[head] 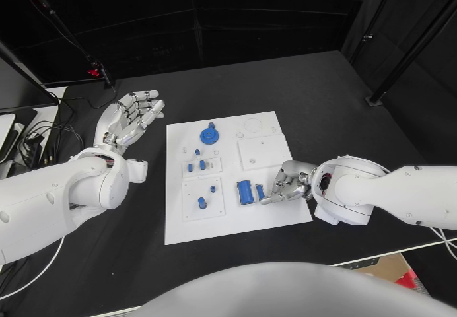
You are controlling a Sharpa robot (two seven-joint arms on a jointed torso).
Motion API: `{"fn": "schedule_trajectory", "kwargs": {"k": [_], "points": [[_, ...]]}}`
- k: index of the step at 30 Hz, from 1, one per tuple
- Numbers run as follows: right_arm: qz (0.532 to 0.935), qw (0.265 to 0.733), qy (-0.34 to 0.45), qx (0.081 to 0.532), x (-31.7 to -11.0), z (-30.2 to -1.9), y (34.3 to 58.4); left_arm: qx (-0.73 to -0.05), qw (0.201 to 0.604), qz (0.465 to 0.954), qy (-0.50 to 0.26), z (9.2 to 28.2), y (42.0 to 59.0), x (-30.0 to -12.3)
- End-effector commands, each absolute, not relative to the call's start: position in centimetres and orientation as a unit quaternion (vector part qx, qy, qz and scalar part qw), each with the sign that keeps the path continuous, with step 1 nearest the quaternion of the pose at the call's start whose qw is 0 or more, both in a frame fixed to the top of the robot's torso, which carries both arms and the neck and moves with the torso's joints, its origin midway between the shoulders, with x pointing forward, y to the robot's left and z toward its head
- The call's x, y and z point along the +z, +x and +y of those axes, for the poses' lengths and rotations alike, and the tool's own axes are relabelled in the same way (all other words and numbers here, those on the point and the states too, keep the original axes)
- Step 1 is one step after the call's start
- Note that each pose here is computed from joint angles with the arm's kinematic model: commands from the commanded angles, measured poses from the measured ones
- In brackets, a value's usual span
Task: Assemble the parts on the task board
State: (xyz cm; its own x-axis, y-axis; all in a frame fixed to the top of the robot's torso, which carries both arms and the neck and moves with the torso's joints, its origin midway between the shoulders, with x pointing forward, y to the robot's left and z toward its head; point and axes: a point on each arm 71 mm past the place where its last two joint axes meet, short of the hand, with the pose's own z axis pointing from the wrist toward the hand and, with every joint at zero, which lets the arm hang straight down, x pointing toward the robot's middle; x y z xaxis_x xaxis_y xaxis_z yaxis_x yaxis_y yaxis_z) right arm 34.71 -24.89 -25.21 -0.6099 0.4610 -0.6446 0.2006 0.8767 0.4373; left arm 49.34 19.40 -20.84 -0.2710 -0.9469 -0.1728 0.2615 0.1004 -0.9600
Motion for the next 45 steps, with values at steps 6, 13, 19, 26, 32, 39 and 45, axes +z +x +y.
{"fn": "schedule_trajectory", "kwargs": {"k": [6,13,19,26,32,39,45], "points": [[0.888,0.398,0.175,0.153,-25.4,-24.8,34.8,-0.610,0.518,0.517,-0.302,19.3,49.2,-20.3],[0.888,0.399,0.171,0.152,-25.5,-24.5,35.0,-0.610,0.519,0.517,-0.302,19.3,49.2,-20.3],[0.889,0.398,0.168,0.151,-25.6,-24.3,35.2,-0.609,0.519,0.517,-0.303,19.4,49.2,-20.3],[0.891,0.394,0.164,0.152,-25.6,-24.2,35.2,-0.609,0.519,0.517,-0.303,19.4,49.2,-20.4],[0.886,0.401,0.166,0.160,-25.5,-24.2,35.2,-0.609,0.519,0.518,-0.303,19.4,49.2,-20.4],[0.866,0.428,0.177,0.187,-24.9,-24.5,35.3,-0.609,0.518,0.518,-0.303,19.5,49.2,-20.4],[0.818,0.473,0.218,0.245,-23.9,-25.2,35.7,-0.610,0.518,0.518,-0.303,19.5,49.1,-20.5]]}}
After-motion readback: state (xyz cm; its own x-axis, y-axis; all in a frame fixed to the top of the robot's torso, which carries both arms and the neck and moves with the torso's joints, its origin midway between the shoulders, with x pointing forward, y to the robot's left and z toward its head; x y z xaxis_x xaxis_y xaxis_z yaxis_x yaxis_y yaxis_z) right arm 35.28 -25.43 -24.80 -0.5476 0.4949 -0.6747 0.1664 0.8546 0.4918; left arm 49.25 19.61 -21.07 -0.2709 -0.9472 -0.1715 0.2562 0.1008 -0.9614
